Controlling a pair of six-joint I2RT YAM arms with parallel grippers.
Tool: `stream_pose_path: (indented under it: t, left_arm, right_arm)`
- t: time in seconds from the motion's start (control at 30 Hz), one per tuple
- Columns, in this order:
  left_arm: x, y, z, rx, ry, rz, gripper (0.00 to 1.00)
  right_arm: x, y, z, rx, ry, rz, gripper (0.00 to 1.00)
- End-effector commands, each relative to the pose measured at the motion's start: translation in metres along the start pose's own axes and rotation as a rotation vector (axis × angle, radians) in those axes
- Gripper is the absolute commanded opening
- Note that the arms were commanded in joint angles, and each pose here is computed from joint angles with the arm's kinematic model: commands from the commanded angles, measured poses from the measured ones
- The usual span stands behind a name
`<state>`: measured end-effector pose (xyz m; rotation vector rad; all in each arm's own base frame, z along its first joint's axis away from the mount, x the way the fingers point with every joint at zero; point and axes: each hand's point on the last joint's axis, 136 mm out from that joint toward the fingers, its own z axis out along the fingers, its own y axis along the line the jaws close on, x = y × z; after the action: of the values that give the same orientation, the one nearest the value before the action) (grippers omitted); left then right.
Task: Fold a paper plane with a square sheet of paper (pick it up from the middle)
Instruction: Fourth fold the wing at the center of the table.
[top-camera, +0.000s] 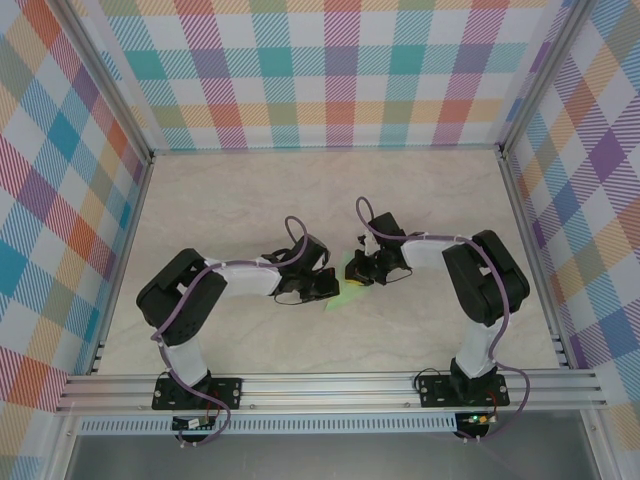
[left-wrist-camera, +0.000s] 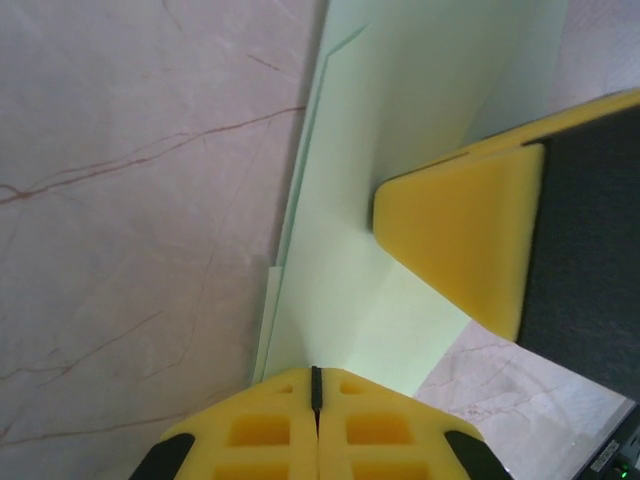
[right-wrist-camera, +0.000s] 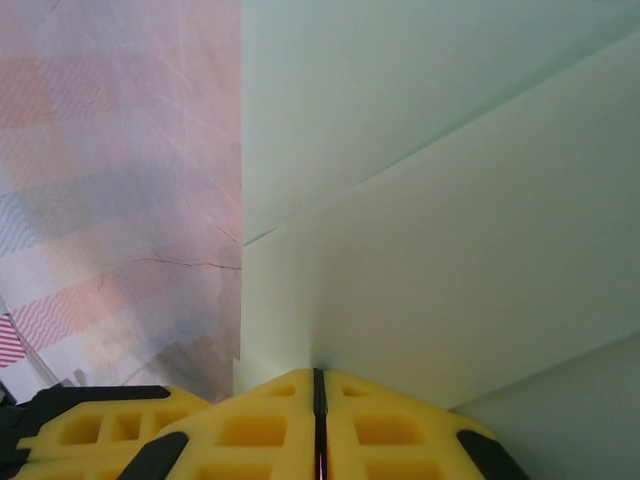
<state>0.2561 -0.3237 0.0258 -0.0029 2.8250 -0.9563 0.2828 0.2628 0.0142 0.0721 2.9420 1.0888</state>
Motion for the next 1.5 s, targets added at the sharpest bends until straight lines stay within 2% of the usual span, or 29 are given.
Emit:
stream_pose_path:
  t: [0.0,0.2,0.37,0.73,1.0,1.27,1.47]
  left_arm:
    - [-0.011,-0.019,-0.016,0.052,-0.021,0.056,0.08]
    - [-0.009,-0.026,-0.006,0.120,0.010,0.042,0.10]
    - [-0.002,-0.020,-0.001,0.121,0.043,0.029,0.10]
    - [0.024,0.010,0.008,0.028,0.137,-0.008,0.11]
    - [0.032,0.028,0.012,-0.024,0.149,-0.041,0.11]
    - [0.029,0.005,-0.008,0.060,0.113,-0.035,0.12]
    - [0.040,0.020,-0.005,0.028,0.129,-0.061,0.12]
  right_arm:
    - [0.016,-0.043,0.012,0.161,0.057,0.058,0.09]
    - [0.018,-0.049,0.015,0.184,0.076,0.081,0.09]
    - [0.020,-0.054,0.016,0.205,0.087,0.095,0.09]
    - [0.022,-0.062,0.020,0.235,0.109,0.119,0.09]
    - [0.024,-0.065,0.022,0.248,0.119,0.128,0.09]
    - [0.025,-0.066,0.022,0.248,0.124,0.128,0.09]
    - [0.025,-0.068,0.025,0.250,0.131,0.133,0.09]
